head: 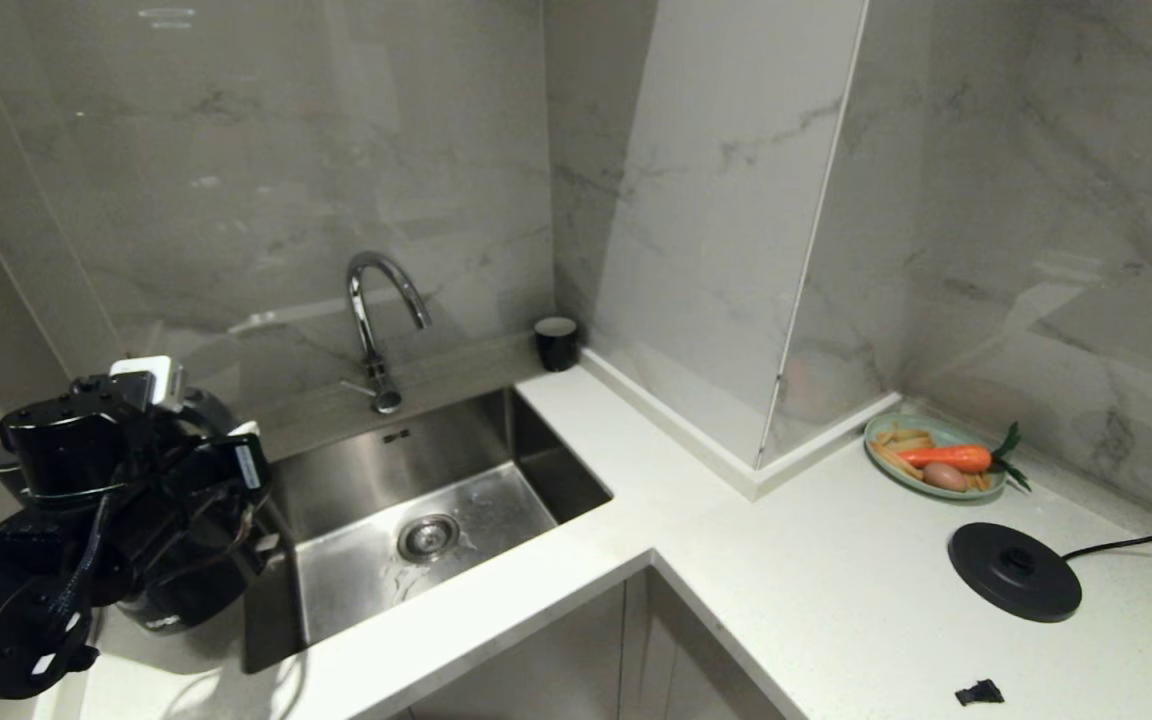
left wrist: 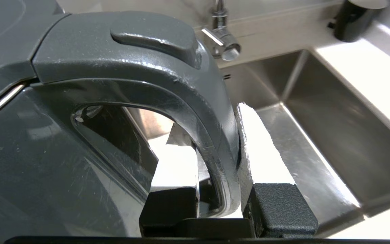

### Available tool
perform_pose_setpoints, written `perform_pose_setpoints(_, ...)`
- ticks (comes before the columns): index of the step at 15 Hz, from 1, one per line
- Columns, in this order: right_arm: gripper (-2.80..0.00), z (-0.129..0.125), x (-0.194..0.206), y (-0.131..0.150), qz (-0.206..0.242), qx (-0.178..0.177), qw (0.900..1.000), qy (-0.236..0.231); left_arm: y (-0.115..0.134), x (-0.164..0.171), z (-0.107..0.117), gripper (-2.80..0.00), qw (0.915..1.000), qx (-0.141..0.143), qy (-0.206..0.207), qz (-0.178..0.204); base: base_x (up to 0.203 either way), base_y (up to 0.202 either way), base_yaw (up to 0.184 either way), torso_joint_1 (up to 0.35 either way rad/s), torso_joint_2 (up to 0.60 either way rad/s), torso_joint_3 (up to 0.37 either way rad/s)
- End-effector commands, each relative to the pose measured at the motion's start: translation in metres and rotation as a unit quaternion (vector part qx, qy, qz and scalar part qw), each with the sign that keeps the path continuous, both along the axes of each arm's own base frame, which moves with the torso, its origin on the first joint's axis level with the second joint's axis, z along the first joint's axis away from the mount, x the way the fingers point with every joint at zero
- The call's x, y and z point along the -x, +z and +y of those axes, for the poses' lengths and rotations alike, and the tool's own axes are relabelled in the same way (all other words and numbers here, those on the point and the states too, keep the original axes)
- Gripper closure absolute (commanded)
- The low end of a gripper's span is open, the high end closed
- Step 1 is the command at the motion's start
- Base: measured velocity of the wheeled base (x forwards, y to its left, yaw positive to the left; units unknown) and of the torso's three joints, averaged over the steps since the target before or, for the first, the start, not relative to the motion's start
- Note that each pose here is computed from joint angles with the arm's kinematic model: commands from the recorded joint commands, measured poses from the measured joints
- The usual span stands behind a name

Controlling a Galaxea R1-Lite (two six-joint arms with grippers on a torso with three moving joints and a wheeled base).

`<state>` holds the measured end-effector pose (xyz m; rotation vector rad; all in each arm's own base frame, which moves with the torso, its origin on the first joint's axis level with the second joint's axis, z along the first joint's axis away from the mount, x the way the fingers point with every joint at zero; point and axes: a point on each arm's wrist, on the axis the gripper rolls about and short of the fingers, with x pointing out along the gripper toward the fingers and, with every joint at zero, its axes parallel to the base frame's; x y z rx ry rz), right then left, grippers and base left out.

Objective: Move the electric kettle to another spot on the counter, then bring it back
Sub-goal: Place it on the power base

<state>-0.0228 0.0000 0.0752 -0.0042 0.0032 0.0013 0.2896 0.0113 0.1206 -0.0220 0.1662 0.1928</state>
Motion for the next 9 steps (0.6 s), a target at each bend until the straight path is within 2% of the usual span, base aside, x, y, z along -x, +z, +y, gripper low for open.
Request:
perform_pose_setpoints(1, 0.00, 0.0000, 0.0000, 0.0002, -0.001, 0.000, 1.000, 0.001, 0.0114, 0.0033, -0.0034, 0.00, 0.9998, -0.001, -0.002, -0.021, 0.000, 0.000, 0.000, 0.000, 0.00, 0.000)
perform_pose_setpoints(6, 0.00, 0.0000, 0.0000, 0.0001, -0.001, 0.000, 1.000, 0.000, 0.0126, 0.0039, -0.0038, 0.00, 0.9997, -0.001, -0.002, -0.023, 0.000, 0.000, 0.000, 0.000, 0.00, 0.000)
perform_pose_setpoints(9, 0.00, 0.0000, 0.0000, 0.0000, 0.000, 0.000, 1.000, 0.000, 0.0115, 0.0046, -0.0042, 0.00, 0.9998, 0.000, -0.002, -0.020, -0.001, 0.005, -0.128, -0.001, 0.00, 0.002)
